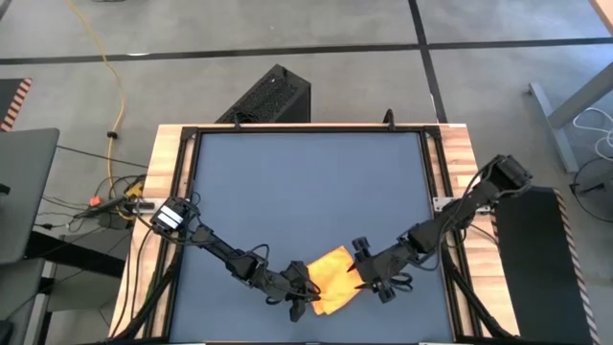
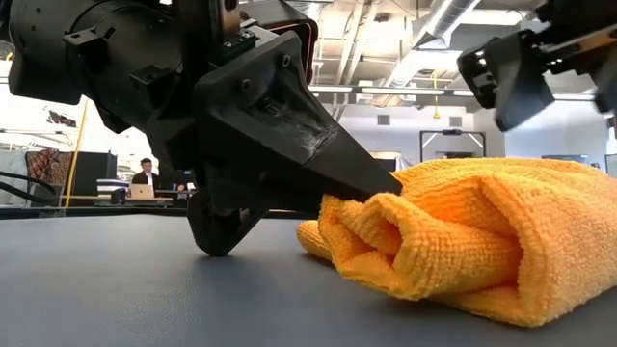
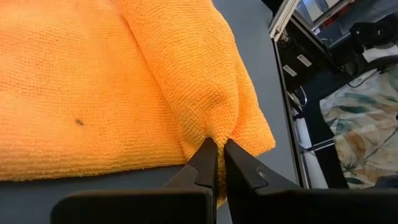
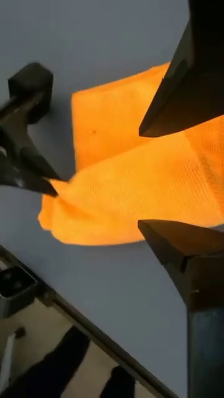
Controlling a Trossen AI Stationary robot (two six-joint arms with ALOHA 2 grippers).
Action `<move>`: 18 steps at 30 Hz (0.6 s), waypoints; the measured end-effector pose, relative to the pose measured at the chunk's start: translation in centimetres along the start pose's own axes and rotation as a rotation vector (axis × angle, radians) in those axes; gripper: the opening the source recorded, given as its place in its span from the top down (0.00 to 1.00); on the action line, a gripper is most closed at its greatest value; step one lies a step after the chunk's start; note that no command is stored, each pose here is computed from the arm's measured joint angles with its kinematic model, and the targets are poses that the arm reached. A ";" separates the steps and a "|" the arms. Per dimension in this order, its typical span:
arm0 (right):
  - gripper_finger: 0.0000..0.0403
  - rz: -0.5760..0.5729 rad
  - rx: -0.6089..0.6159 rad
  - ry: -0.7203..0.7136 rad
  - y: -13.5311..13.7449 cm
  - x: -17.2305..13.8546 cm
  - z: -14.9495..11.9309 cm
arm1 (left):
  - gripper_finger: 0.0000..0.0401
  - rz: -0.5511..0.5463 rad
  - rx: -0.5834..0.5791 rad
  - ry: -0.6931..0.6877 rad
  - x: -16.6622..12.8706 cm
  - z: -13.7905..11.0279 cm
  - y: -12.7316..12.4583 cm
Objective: Roll towel
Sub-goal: Roll the yellow microfiber towel
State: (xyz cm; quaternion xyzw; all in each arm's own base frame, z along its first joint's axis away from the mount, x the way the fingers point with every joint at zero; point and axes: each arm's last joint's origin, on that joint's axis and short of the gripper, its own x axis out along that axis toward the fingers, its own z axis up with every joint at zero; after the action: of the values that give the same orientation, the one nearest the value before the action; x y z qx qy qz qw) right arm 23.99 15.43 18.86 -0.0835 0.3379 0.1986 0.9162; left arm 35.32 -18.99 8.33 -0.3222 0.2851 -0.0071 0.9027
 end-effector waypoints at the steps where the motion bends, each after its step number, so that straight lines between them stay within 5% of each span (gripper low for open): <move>1: 0.36 0.002 -0.013 0.011 0.1 0.1 -0.1 | 1.00 0.000 0.006 -0.001 0.0 0.0 0.0; 8: 0.36 0.015 -0.052 0.056 0.9 1.4 -1.0 | 0.96 -0.060 0.133 -0.041 -0.4 0.5 -0.8; 18: 0.36 0.009 0.034 0.032 1.0 1.1 -0.7 | 0.65 -0.010 0.232 -0.034 -3.1 3.5 -2.1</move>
State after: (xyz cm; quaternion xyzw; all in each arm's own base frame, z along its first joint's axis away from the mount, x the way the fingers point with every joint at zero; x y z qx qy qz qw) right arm 23.94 16.44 17.57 -0.0695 0.3561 0.1957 0.9111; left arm 34.87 -18.01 13.38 -0.2173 0.2655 -0.0392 0.9385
